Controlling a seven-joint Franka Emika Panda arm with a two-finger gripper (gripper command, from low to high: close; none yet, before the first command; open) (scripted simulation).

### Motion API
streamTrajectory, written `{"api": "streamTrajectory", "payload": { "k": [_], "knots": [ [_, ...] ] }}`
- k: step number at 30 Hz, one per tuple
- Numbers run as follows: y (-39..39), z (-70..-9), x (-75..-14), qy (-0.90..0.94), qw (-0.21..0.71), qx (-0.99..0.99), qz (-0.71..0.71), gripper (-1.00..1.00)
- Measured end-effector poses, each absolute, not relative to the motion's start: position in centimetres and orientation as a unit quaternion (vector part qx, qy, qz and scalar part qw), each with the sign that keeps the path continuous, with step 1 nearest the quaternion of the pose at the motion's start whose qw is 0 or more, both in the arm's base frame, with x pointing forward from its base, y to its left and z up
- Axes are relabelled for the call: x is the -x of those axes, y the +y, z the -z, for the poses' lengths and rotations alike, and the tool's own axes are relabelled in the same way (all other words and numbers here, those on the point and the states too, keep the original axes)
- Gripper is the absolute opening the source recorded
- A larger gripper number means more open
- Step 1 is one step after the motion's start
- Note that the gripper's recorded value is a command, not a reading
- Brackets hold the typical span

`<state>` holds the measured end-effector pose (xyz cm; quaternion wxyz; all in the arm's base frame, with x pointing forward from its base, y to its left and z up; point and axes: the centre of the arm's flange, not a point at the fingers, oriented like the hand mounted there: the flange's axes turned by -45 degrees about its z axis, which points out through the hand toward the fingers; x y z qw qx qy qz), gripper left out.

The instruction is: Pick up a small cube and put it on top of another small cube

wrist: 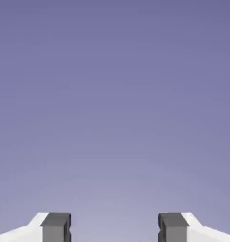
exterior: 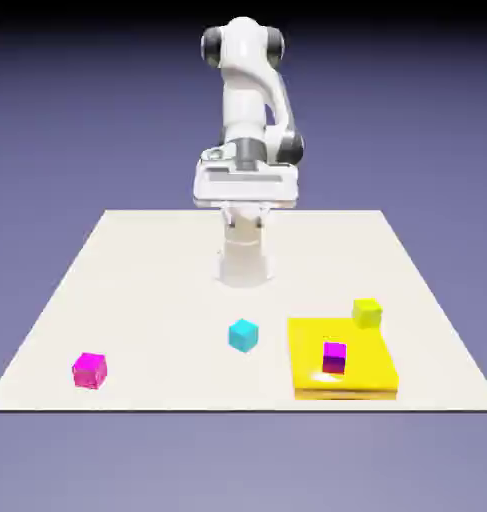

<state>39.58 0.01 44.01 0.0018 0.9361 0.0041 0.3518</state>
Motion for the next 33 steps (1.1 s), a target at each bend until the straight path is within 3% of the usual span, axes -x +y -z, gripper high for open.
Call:
{"api": "streamTrajectory", "payload": {
  "k": [8,17,24,25,33],
  "knots": [
    [-2.8,-31.6,-41.1,-0.149,-0.030,-0.983,-0.099,0.00],
    [-3.9,-18.9,-37.9,-0.310,-0.069,-0.928,0.195,0.00],
    [-2.6,-12.0,-36.0,-0.316,-0.071,-0.923,0.208,0.00],
    [-2.5,-11.9,-35.9,-0.316,-0.071,-0.923,0.208,-1.00],
    [-5.1,-18.6,-38.6,-0.346,-0.078,-0.912,0.204,-1.00]
  ]
}}
